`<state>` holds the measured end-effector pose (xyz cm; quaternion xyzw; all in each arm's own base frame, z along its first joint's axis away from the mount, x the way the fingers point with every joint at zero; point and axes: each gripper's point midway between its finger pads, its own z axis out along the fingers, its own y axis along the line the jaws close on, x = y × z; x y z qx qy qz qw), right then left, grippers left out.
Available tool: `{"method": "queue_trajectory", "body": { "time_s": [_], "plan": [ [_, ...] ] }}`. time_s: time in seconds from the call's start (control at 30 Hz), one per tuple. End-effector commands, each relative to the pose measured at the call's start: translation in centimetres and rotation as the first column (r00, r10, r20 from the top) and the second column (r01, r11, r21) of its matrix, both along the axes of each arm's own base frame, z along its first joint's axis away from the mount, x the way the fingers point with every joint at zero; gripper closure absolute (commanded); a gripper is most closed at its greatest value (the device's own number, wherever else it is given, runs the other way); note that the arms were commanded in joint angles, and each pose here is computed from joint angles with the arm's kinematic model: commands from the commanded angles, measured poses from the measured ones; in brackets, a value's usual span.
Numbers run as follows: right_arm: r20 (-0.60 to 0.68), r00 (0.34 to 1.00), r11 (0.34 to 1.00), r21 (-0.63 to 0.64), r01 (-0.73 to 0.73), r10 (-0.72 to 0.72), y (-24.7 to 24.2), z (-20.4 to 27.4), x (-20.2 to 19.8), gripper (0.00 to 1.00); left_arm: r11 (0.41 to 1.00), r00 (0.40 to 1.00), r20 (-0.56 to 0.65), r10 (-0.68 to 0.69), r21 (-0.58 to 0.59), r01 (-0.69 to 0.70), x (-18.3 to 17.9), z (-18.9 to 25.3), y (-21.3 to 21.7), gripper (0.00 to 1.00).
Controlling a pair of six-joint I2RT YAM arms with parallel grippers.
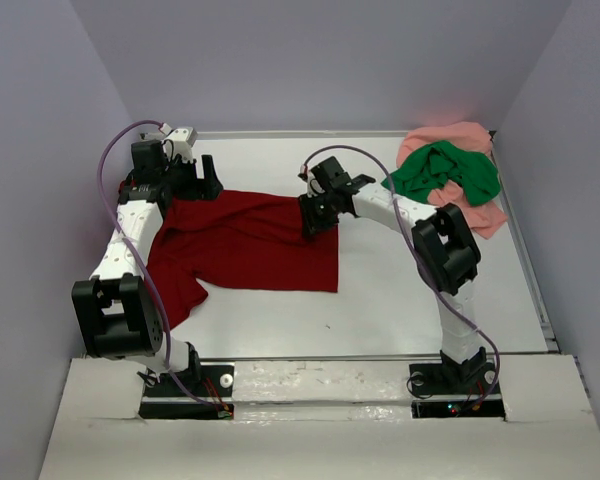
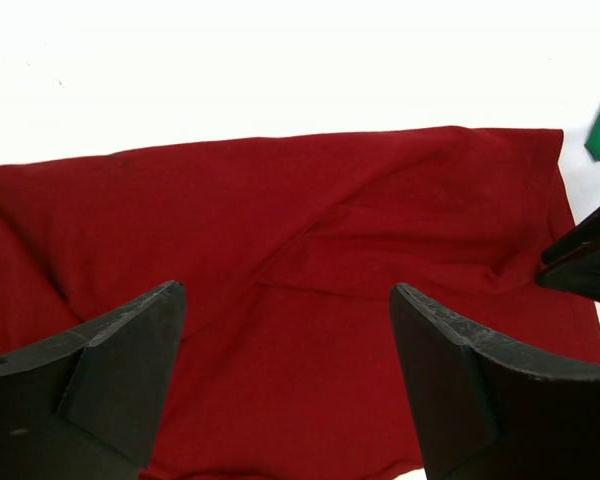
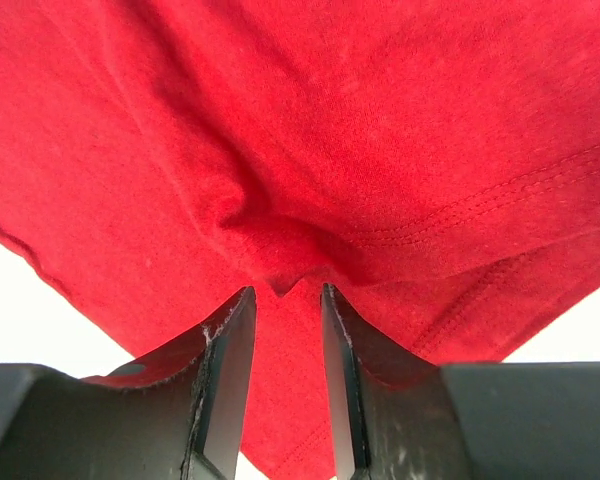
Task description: Fold and stack the t-shirts
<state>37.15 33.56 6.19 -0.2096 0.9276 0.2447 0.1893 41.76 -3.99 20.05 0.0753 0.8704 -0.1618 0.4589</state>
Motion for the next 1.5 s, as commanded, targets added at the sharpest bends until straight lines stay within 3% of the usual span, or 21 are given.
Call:
{"method": "queue_trajectory", "body": {
  "time_s": [0.0, 0.13, 0.43, 0.47, 0.63, 0.8, 1.13, 1.17, 1.23, 1.27, 1.3, 1.47],
  "plan": [
    [0.09, 0.995, 0.999, 0.025, -0.035, 0.033, 1.3, 3.2, 0.2, 0.67, 1.0, 0.997, 0.078, -0.021, -0.007, 0.021, -0.1, 2.5, -0.5, 0.08],
    [0.07, 0.996, 0.998, 0.044, -0.053, 0.05, 2.3, 2.7, -0.1, 0.79, 1.0, 0.996, 0.086, -0.024, -0.007, 0.024, -0.2, 2.7, -0.6, 0.09],
    [0.038, 0.995, 0.994, 0.066, -0.09, 0.088, 4.3, 1.7, -0.9, 0.81, 1.0, 0.995, 0.094, -0.028, -0.008, 0.029, -0.2, 2.9, -0.7, 0.08],
    [0.035, 0.996, 0.994, 0.066, -0.09, 0.088, 4.4, 1.5, -0.8, 1.0, 1.0, 0.995, 0.096, -0.028, -0.006, 0.028, -0.2, 3.0, -0.7, 0.08],
    [0.06, 0.996, 0.997, 0.013, -0.073, 0.072, 3.8, 0.3, 0.1, 1.0, 1.0, 0.995, 0.102, -0.024, -0.005, 0.025, -0.3, 3.2, -0.6, 0.09],
    [0.164, 0.986, 0.998, -0.062, -0.031, 0.041, 2.5, 1.2, 2.0, 1.0, 1.0, 0.993, 0.113, -0.023, 0.0, 0.024, -0.4, 3.4, -0.5, 0.09],
    [0.254, 0.967, 0.999, -0.042, 0.009, 0.002, 0.7, 4.8, 5.0, 1.0, 1.0, 0.993, 0.115, -0.023, -0.003, 0.024, -0.6, 3.5, -0.6, 0.09],
    [0.251, 0.968, 0.999, -0.031, -0.009, 0.017, 1.0, 4.9, 4.8, 0.94, 1.0, 0.993, 0.114, -0.024, -0.002, 0.024, -0.5, 3.5, -0.6, 0.09],
    [0.222, 0.974, 0.999, 0.007, -0.048, 0.045, 1.7, 5.0, 3.9, 0.68, 1.0, 0.994, 0.109, -0.026, -0.005, 0.026, -0.5, 3.3, -0.6, 0.09],
    [0.215, 0.975, 0.998, 0.02, -0.059, 0.053, 1.9, 5.2, 3.7, 0.39, 1.0, 0.993, 0.111, -0.026, -0.004, 0.027, -0.5, 3.3, -0.6, 0.09],
    [0.197, 0.978, 0.997, 0.038, -0.073, 0.064, 2.2, 5.1, 3.2, 0.32, 1.0, 0.994, 0.107, -0.026, -0.005, 0.027, -0.4, 3.1, -0.6, 0.09],
    [0.157, 0.983, 0.991, 0.085, -0.106, 0.092, 2.7, 5.4, 1.9, 0.19, 1.0, 0.994, 0.109, -0.029, -0.003, 0.029, -0.3, 3.1, -0.7, 0.09]
  ]
}}
